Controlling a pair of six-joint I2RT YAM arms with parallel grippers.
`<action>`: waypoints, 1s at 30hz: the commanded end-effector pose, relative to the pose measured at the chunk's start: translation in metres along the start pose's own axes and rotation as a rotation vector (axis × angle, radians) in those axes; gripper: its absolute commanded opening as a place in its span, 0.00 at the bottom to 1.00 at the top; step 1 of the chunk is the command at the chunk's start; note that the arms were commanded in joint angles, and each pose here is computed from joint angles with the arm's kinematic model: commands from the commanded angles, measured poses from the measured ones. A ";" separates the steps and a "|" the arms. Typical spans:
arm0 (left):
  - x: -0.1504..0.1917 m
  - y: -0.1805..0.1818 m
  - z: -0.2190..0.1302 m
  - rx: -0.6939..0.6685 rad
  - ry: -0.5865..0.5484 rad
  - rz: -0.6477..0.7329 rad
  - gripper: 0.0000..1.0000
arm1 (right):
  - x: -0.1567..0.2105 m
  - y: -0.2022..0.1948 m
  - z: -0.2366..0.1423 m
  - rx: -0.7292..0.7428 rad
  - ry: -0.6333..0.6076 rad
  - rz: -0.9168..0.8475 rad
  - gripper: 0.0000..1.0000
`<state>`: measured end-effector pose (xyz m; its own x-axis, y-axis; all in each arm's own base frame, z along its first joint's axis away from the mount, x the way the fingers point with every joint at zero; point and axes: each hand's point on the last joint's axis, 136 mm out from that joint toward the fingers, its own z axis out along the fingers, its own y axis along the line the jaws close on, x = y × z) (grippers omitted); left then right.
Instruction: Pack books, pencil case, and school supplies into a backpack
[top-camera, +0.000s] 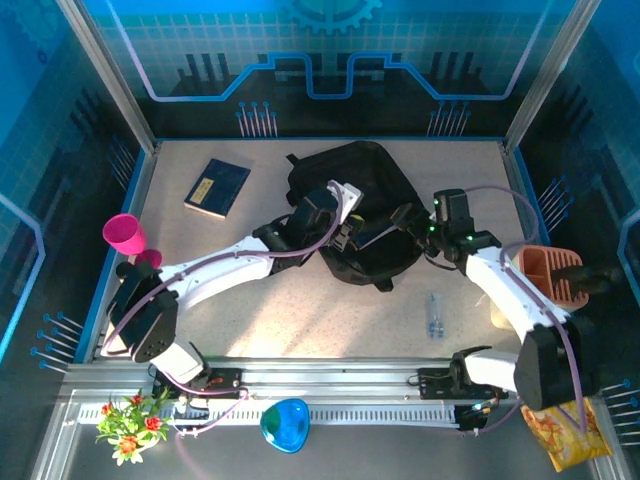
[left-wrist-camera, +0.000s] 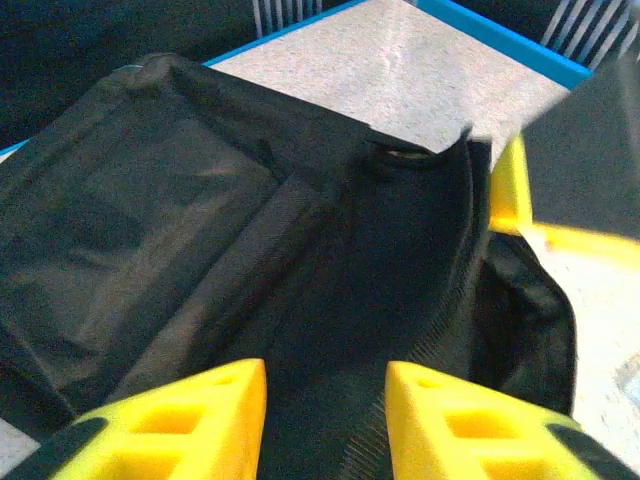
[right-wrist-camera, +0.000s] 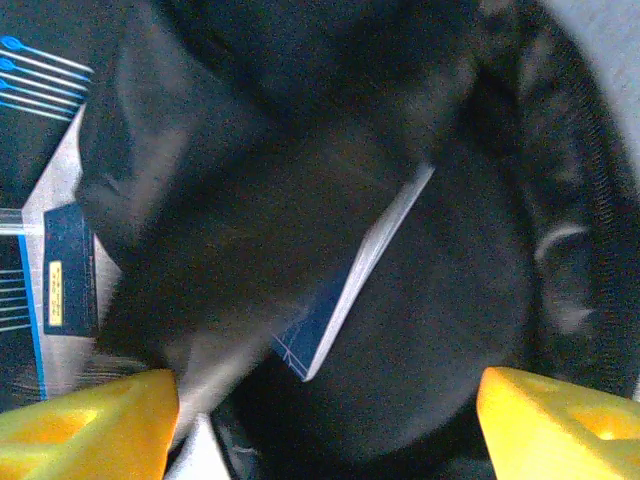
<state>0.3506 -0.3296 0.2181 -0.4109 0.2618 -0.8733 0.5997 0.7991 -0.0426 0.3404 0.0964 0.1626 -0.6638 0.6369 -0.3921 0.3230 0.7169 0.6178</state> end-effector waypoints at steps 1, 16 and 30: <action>0.008 -0.010 -0.023 0.093 0.051 -0.050 0.57 | -0.026 -0.005 -0.027 0.075 -0.104 -0.101 0.83; 0.076 0.171 -0.045 -0.452 0.215 -0.407 0.99 | -0.026 0.033 -0.013 -0.017 -0.039 -0.247 1.00; 0.126 0.314 -0.008 -0.630 0.370 -0.805 0.99 | -0.015 0.050 -0.008 -0.062 0.002 -0.270 1.00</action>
<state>0.4726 -0.0438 0.1030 -0.7670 -0.3377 -0.5456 -0.3186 0.9385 -0.1330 0.3584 0.1106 0.1938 -0.7191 0.4503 -0.5292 0.1380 0.8390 0.5263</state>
